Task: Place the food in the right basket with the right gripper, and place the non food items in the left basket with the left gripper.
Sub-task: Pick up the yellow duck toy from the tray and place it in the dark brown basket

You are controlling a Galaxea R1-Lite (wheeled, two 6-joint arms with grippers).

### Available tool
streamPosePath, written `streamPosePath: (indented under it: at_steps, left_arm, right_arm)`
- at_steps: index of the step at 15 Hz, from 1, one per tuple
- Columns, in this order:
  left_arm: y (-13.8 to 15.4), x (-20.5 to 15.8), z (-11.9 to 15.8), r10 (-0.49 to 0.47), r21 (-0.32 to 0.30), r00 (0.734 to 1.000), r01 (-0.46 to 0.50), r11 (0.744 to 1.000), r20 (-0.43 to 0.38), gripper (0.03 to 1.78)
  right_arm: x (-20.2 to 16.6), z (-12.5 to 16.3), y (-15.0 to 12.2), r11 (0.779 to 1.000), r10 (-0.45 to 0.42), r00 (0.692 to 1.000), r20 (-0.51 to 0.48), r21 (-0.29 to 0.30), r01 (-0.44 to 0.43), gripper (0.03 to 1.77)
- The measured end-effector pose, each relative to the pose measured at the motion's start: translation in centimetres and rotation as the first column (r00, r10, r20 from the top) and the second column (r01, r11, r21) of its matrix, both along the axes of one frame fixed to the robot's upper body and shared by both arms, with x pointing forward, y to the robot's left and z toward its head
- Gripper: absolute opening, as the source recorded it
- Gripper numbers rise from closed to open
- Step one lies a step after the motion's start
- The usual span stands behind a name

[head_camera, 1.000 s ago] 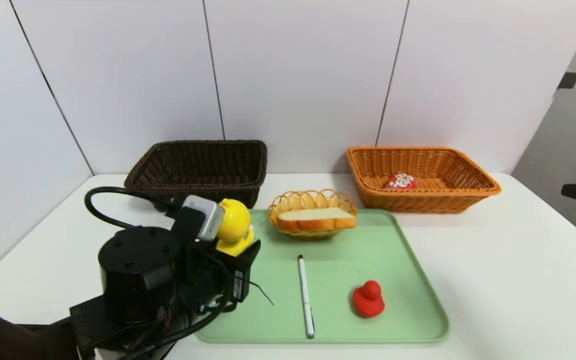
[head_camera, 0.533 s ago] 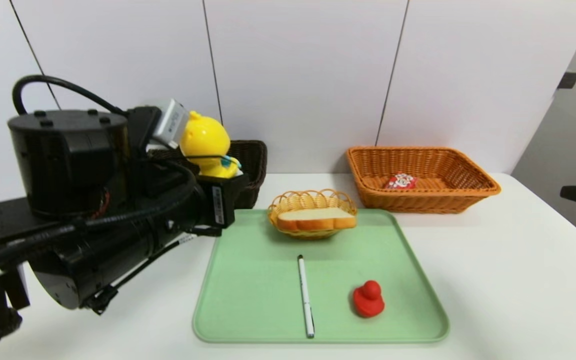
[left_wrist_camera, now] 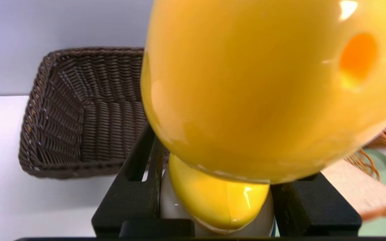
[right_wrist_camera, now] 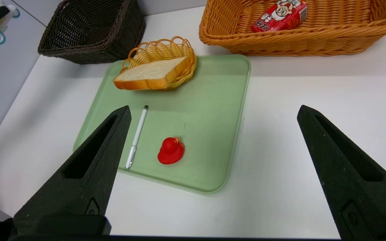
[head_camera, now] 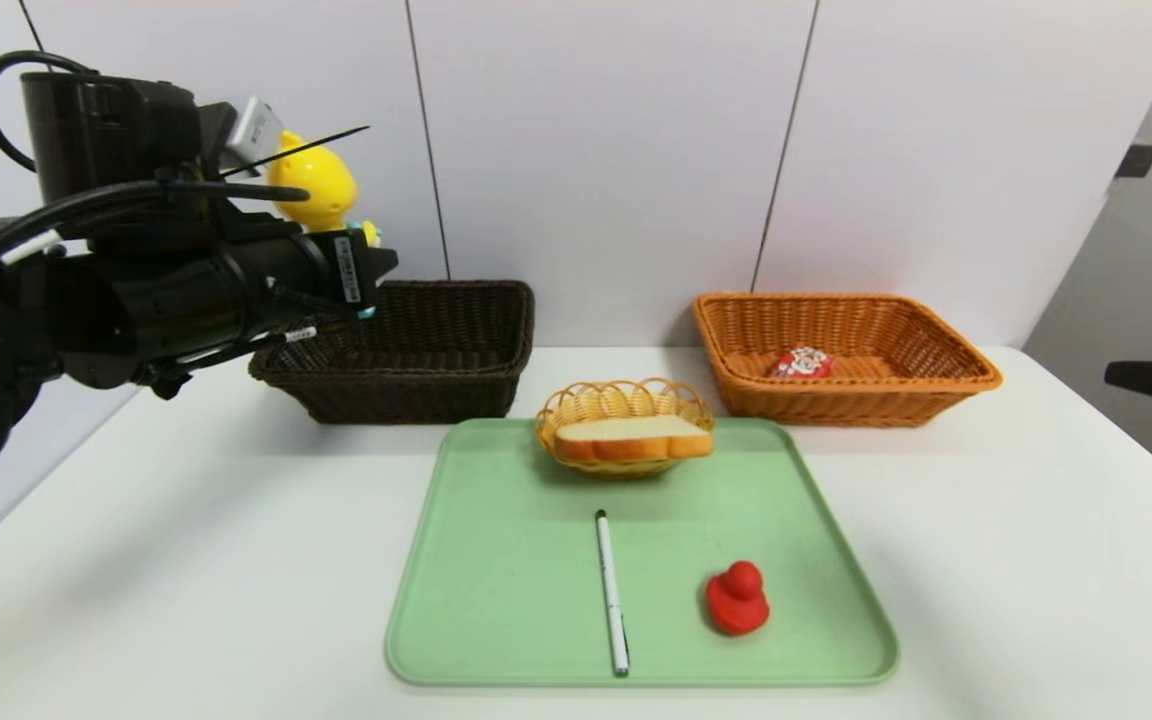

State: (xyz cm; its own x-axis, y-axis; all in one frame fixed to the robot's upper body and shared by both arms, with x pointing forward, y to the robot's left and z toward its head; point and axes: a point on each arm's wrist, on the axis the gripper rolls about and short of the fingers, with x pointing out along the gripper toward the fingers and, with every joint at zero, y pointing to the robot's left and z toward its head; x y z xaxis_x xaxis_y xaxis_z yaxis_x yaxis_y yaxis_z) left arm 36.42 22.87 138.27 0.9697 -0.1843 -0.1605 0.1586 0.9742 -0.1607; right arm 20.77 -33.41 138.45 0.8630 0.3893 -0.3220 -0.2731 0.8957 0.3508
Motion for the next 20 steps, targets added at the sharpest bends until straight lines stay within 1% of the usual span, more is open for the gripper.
streamPosePath:
  at_steps: [5,8,12,20]
  left_arm:
    - [1.8,5.8,-1.1,0.075,0.003,0.997,-0.075,0.997,-0.023,0.88]
    - [2.2,8.4,-2.5,0.086,0.014,0.995,-0.085,0.996,-0.057,0.87]
    - [2.9,10.9,-5.3,0.111,0.060,0.987,-0.104,0.993,-0.118,0.87]
    - [3.8,14.2,-8.9,0.150,0.080,0.973,-0.138,0.987,-0.178,0.87]
  right_arm:
    - [0.3,-0.1,0.0,1.000,0.001,1.000,-0.008,-0.010,-0.001,1.71]
    - [0.3,-0.2,0.0,1.000,0.001,1.000,-0.015,-0.011,-0.002,1.71]
    - [0.5,-0.3,-0.1,1.000,0.000,1.000,-0.019,-0.012,0.000,1.71]
    - [0.9,-0.4,-0.1,1.000,-0.001,1.000,-0.029,-0.011,0.000,1.71]
